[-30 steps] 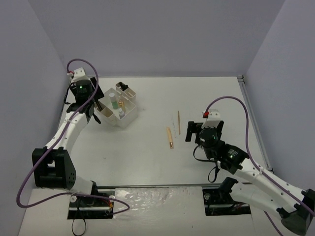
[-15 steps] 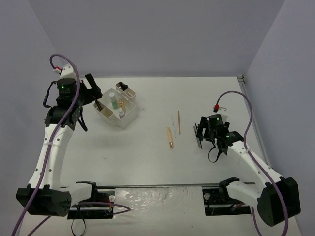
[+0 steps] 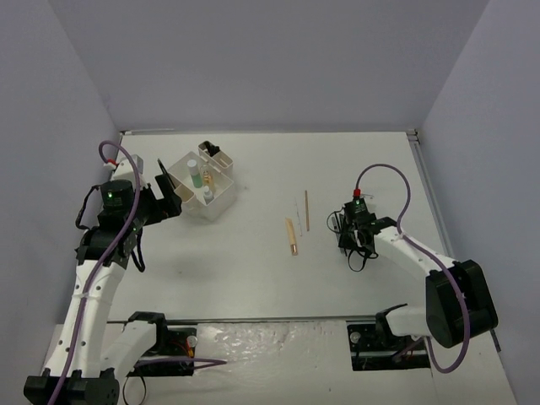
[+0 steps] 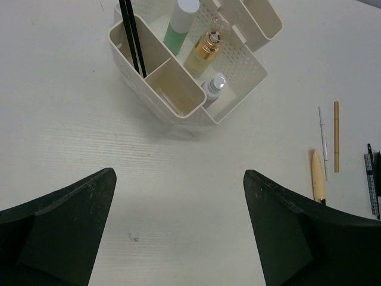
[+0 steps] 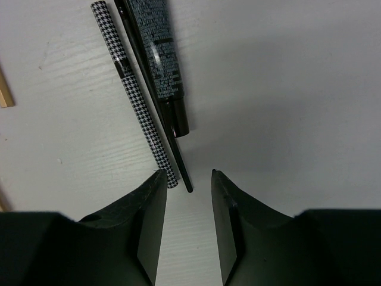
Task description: Organize the makeup
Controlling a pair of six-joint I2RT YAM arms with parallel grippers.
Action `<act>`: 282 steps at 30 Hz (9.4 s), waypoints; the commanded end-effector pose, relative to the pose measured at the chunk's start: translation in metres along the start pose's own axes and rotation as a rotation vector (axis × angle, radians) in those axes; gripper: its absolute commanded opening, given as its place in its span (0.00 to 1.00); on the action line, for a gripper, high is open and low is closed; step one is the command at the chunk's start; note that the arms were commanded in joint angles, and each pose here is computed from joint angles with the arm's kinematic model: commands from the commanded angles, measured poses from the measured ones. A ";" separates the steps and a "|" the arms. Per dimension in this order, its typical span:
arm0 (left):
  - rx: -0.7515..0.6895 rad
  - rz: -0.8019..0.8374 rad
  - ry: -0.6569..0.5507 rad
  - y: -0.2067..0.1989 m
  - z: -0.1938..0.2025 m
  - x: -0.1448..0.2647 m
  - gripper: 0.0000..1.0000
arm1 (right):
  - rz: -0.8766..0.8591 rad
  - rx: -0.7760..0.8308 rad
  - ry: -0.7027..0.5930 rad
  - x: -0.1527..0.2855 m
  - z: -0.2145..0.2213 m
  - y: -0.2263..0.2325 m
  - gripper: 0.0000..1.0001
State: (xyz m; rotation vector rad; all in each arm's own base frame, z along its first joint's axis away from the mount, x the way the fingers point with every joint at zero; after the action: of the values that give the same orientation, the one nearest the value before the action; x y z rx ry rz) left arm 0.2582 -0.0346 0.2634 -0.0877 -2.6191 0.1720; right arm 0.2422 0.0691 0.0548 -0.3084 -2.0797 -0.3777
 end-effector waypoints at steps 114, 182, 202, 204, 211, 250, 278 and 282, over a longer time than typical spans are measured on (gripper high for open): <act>-0.059 0.097 -0.289 -0.098 -0.092 0.010 0.00 | -0.908 0.410 -0.583 0.215 0.025 0.231 1.00; 0.064 0.235 0.187 -0.043 -0.017 0.003 0.97 | -0.242 0.282 -0.173 0.021 0.040 0.161 0.71; 0.096 0.438 0.214 -0.112 -0.002 -0.001 0.97 | -0.463 0.409 -0.276 0.051 0.057 0.198 0.00; 0.094 0.464 0.216 -0.126 -0.004 -0.001 0.97 | -0.557 0.447 -0.335 0.075 0.060 0.209 0.00; 0.069 0.508 0.211 -0.160 -0.007 0.003 0.97 | -0.877 0.419 -0.482 0.138 0.058 0.225 0.00; 0.043 0.530 0.261 -0.229 0.001 -0.012 0.00 | -0.970 0.432 -0.609 0.175 0.044 0.218 0.34; -0.193 0.018 -0.350 -0.116 -0.182 -0.161 0.00 | -0.564 0.208 -0.560 0.137 0.000 0.125 0.98; -0.210 -0.004 -0.336 -0.112 -0.182 -0.181 0.00 | -0.544 0.205 -0.565 0.135 -0.003 0.120 0.98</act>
State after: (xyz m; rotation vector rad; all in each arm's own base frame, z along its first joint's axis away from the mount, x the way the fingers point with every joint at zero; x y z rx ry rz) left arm 0.4848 -0.1443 0.2884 -0.1323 -2.7796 -0.0971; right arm 0.2174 0.1919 0.1824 0.3554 -2.7039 -0.3705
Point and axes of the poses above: each gripper's point midway between its finger pads, its own x axis back along the fingers, its own y axis along the line the jaws close on, z = x × y, the point moved 3 cm from there along x, back along the fingers, and after that the axes turned 11 degrees about -x, right-handed, at the moved point
